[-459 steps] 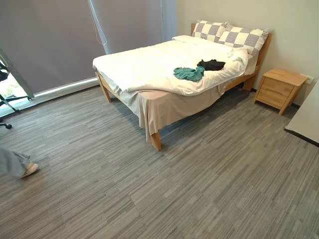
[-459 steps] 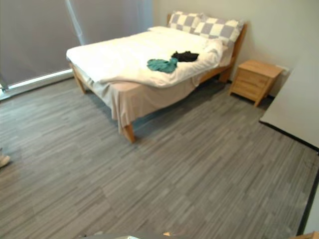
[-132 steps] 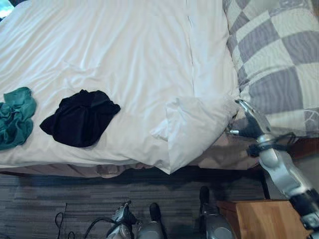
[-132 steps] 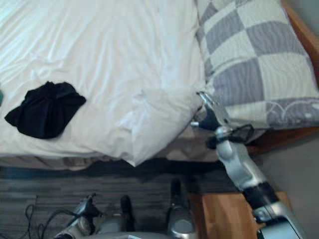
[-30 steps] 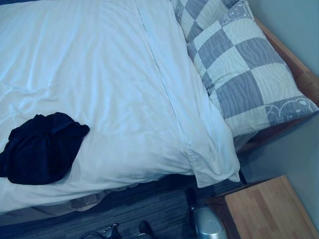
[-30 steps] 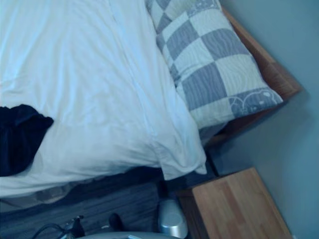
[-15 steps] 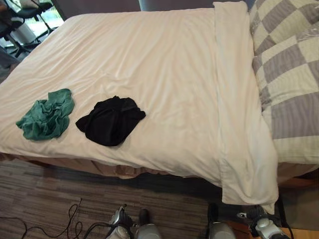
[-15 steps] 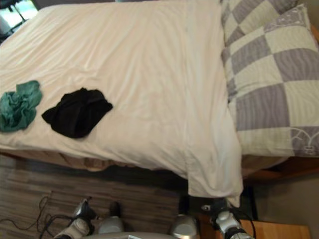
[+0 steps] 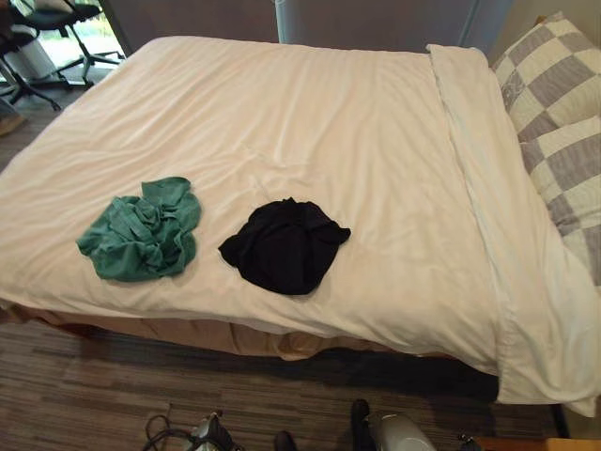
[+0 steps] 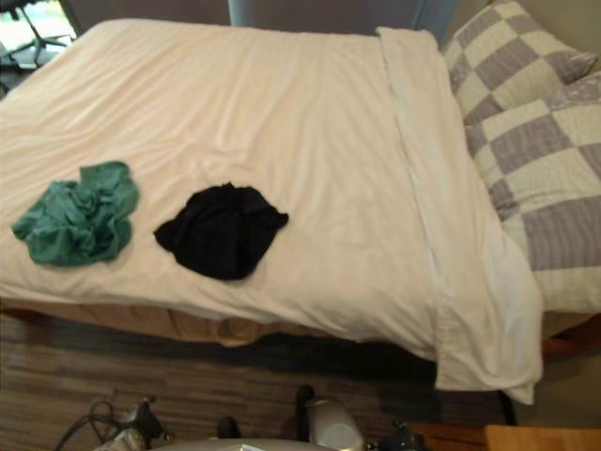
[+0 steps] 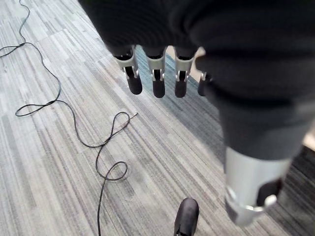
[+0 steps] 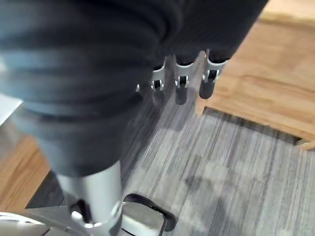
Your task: Tidy up the quilt and then pick up the clothes from the bed and put them into the laundry hamper.
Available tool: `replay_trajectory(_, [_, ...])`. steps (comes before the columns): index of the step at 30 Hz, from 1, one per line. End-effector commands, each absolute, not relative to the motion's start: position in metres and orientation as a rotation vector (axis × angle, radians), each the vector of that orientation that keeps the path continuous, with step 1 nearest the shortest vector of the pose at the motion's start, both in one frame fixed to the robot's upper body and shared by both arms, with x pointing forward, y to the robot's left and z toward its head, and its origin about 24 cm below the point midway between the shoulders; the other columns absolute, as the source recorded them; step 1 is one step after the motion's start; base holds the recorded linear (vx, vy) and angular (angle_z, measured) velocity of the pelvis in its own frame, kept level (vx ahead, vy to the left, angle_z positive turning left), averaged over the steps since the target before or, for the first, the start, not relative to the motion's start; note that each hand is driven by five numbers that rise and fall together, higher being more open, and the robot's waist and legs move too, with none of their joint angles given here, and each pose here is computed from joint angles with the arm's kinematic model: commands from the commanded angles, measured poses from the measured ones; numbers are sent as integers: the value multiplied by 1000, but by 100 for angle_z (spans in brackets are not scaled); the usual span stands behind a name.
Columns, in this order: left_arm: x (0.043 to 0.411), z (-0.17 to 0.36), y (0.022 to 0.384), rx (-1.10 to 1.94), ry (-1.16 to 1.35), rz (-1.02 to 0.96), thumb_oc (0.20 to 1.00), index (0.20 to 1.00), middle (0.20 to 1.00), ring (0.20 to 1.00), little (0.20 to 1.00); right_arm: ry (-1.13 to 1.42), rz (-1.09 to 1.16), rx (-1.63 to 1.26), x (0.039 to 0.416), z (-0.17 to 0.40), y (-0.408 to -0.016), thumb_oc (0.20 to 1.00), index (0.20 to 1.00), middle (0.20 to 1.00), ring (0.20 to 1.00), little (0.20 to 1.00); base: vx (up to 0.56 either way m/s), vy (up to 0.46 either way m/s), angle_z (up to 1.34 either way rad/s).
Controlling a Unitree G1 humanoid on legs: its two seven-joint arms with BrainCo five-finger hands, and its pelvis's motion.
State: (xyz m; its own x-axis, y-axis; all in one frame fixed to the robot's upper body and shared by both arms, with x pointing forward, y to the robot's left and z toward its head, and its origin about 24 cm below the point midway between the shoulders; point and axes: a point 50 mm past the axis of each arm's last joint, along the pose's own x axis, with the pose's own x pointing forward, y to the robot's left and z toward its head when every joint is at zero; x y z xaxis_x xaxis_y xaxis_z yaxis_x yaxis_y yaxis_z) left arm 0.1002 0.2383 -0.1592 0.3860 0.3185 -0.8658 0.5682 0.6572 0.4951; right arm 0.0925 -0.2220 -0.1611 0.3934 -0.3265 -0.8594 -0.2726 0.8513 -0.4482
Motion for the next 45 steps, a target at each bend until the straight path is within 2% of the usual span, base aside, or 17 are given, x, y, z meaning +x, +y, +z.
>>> replay_trajectory(1, [138, -148, 230, 812, 1059, -81, 1000, 1000, 1000, 1000, 1000, 1076, 26, -740, 136, -147, -233, 1000, 1000, 1000, 1000, 1000, 78, 224, 56])
replay_trajectory(3, [157, -142, 220, 829, 968, -96, 1000, 1000, 1000, 1000, 1000, 1092, -4, -745, 134, -146, -239, 1000, 1000, 1000, 1000, 1000, 154, 347, 24])
replay_trajectory(7, [169, -139, 204, 834, 902, -164, 1000, 1000, 1000, 1000, 1000, 1088, -32, -724, 137, -145, -241, 1000, 1000, 1000, 1000, 1000, 192, 523, -31])
replay_trajectory(15, [192, -132, 178, 819, 819, -203, 1000, 1000, 1000, 1000, 1000, 949, 238, -908, 160, -142, -207, 1000, 1000, 1000, 1000, 1000, 141, 788, -30])
replay_trajectory(16, [192, -132, 178, 819, 818, -203, 1000, 1000, 1000, 1000, 1000, 948, 238, -908, 161, -142, -206, 1000, 1000, 1000, 1000, 1000, -233, 578, -73])
replay_trajectory(18, [196, -128, 189, 831, 810, -184, 1000, 1000, 1000, 1000, 1000, 827, 365, -978, 187, -135, -172, 1000, 1000, 1000, 1000, 1000, -288, 588, -132])
replay_trajectory(25, [169, -140, 210, 918, 924, -224, 1000, 1000, 1000, 1000, 1000, 677, 425, -889, 199, -123, -141, 1000, 1000, 1000, 1000, 1000, -108, 439, -32])
replay_trajectory(30, [131, -151, 230, 834, 1084, -105, 1000, 1000, 1000, 1000, 1000, 846, 287, -809, 179, -136, -172, 1000, 1000, 1000, 1000, 1000, 48, 168, 76])
replay_trajectory(31, [112, -155, 238, 732, 1151, 8, 1000, 1000, 1000, 1000, 1000, 929, 168, -747, 166, -141, -192, 1000, 1000, 1000, 1000, 1000, 82, 51, 10])
replay_trajectory(33, [107, -155, 244, 689, 1165, 67, 1000, 1000, 1000, 1000, 1000, 957, 91, -696, 161, -142, -201, 1000, 1000, 1000, 1000, 1000, 67, 52, -9])
replay_trajectory(35, [96, -147, 273, 642, 1164, 277, 1000, 1000, 1000, 1000, 1000, 973, -168, -560, 153, -136, -235, 1000, 1000, 1000, 1000, 1000, 39, 54, -28])
replay_trajectory(37, [93, -144, 282, 634, 1155, 332, 1000, 1000, 1000, 1000, 1000, 951, -213, -536, 151, -134, -239, 1000, 1000, 1000, 1000, 1000, 6, 10, -4])
replay_trajectory(38, [93, -129, 311, 603, 1087, 520, 1000, 1000, 1000, 1000, 1000, 870, -345, -516, 147, -120, -259, 1000, 1000, 1000, 1000, 1000, 19, 13, -7])
replay_trajectory(40, [98, -104, 341, 608, 945, 690, 1000, 1000, 1000, 1000, 1000, 753, -476, -544, 146, -98, -284, 1000, 1000, 1000, 1000, 1000, 14, 9, -4])
replay_trajectory(43, [108, -80, 361, 658, 816, 765, 1000, 1000, 1000, 1000, 1000, 655, -558, -599, 148, -78, -302, 1000, 1000, 1000, 1000, 1000, 13, 13, -3])
replay_trajectory(44, [118, -66, 369, 681, 732, 795, 1000, 1000, 1000, 1000, 1000, 587, -548, -684, 154, -64, -310, 1000, 1000, 1000, 1000, 1000, -11, -3, -8])
replay_trajectory(45, [144, -24, 382, 760, 511, 817, 1000, 1000, 1000, 1000, 1000, 437, -488, -956, 166, -31, -325, 1000, 1000, 1000, 1000, 1000, -7, -5, -5])
